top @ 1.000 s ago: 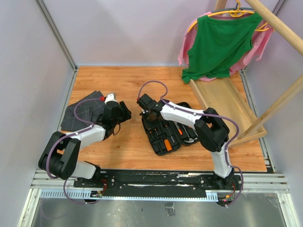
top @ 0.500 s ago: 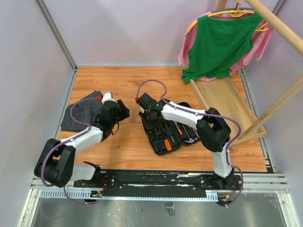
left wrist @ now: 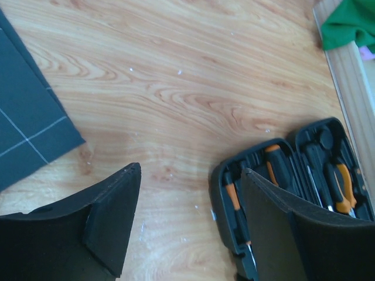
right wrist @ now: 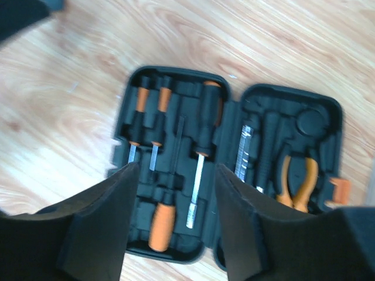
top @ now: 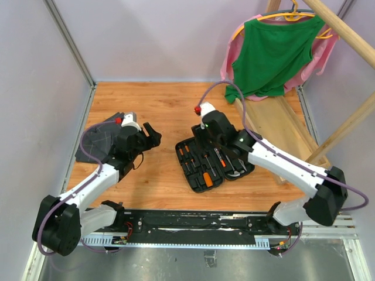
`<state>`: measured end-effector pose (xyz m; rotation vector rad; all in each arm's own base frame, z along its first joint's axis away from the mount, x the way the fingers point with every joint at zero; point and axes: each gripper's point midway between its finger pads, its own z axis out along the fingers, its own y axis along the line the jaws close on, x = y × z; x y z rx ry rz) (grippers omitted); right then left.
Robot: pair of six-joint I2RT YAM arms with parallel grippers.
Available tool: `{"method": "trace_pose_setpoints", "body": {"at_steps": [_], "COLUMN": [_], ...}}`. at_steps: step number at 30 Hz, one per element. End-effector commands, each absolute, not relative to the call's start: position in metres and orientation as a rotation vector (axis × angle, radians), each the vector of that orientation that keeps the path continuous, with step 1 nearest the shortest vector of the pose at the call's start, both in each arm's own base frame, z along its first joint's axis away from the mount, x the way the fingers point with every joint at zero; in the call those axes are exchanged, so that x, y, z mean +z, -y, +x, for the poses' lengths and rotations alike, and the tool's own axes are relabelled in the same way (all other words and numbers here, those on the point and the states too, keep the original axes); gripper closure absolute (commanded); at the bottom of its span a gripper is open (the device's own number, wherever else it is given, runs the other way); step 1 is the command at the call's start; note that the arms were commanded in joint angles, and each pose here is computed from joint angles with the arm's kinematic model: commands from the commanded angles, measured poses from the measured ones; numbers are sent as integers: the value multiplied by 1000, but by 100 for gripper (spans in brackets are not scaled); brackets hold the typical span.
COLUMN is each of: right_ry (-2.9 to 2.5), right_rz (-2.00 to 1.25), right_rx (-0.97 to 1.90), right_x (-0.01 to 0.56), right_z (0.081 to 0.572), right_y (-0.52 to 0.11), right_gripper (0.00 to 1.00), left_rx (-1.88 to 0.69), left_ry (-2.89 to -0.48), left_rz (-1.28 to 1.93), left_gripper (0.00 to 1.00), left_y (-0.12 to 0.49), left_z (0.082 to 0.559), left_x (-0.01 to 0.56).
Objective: Sort the tools into containers
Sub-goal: Place the screwdriver in the storage box, then move the storage box to the center of the board.
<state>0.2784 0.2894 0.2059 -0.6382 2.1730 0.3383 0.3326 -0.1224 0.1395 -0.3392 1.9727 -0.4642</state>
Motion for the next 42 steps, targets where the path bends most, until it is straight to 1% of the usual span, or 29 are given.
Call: {"method": "trace_pose_setpoints", "body": {"at_steps": [1,4,7,10,15,19,23,28,35,36,42], "right_ry": [-2145,-2145,-2154,-2180,-2254,-2296,-2299,-2282,-2279,-2283,-2279], "right_rz": [-529,-465,-380,-284,-111,13,90,138,131,141,158], "right_rx": [137,91,55,40,84,169,246,312,347,353,380], "right_x": [195,186,179,168,143,124,112,109,109,107,105], "right_z": [285,281,280,278,276,271,266,264,261,259,258], "right_y": [-230,-200,-173,-148,-115,-100,-92,-86,-87,-86,-89], "right_gripper": [41,34,30,24,21,16,9,7,7,7,7], "left_rx": [-549,-603,-657,-726,-759,-754,-773,-836,-877,-892,-888], "left_ry": [-2006,-2026,-2085,-2138,-2179,-2239,-2289,-2334,-2386,-2373,-2325], "left_rz": [-275,-263,-281,-283,-246,-253,-306,-320,-318,-326,-331], "left_gripper": [27,26,26,28,28,31,32,32,40,47,62], "left_y": [133,140,148,162,191,205,214,235,254,258,259], "left_z": [316,308,300,291,278,266,251,236,230,233,242], "left_x": [144,143,132,122,114,100,83,65,48,48,53]}}
